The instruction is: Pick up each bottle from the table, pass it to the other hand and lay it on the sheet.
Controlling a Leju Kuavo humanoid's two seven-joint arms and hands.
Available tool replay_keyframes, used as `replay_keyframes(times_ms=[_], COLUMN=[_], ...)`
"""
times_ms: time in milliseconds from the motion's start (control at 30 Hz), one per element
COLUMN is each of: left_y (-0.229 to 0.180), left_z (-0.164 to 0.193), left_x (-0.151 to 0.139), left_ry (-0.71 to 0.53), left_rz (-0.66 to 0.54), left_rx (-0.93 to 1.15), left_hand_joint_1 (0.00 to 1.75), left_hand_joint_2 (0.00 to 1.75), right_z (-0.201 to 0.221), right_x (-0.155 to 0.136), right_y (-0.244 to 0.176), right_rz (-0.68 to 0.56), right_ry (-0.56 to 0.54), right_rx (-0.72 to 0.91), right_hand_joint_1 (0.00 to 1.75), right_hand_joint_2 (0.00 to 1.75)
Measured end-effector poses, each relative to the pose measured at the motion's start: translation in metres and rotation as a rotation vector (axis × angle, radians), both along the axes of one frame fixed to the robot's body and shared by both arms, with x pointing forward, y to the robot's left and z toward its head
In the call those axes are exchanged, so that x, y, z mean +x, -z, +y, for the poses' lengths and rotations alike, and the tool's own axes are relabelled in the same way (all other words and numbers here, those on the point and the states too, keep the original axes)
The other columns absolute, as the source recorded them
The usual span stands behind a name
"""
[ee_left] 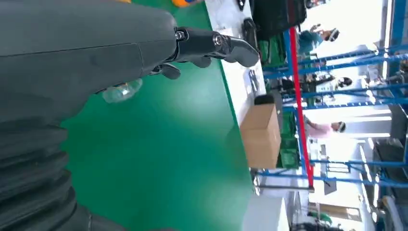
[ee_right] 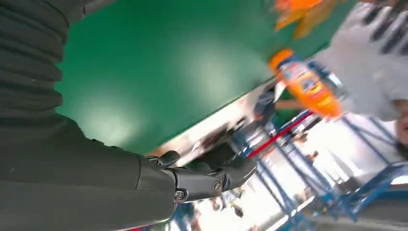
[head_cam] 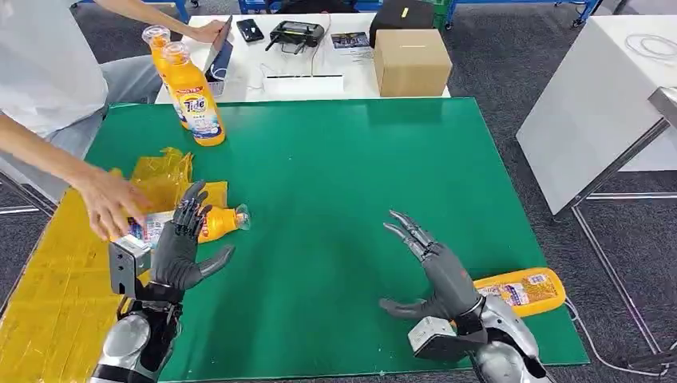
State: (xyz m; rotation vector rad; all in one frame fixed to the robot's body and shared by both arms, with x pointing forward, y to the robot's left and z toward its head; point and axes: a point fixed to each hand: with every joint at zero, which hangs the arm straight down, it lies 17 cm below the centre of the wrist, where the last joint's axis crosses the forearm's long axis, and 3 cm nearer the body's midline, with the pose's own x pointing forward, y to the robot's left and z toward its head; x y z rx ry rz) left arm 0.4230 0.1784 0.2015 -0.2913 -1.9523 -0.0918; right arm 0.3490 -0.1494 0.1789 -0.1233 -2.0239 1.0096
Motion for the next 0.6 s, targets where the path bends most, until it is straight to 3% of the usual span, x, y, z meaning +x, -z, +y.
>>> replay_keyframes(times_ms=[600], left_y=[0.002], left_z=[-0.002], left_x=[0.003], left_ry=[0.013], left_rz=[0.013], left_rx=[-0.029], left_hand_joint_1=[0.00], left_hand_joint_2=[1.75], right_z=[-0.041], right_x=[0.010], right_y=[0.022], right_rz=[0.021], right_ry=[0.047], right_rx=[-0.139], right_hand_joint_1=[0.00], right_hand_joint_2=[1.75])
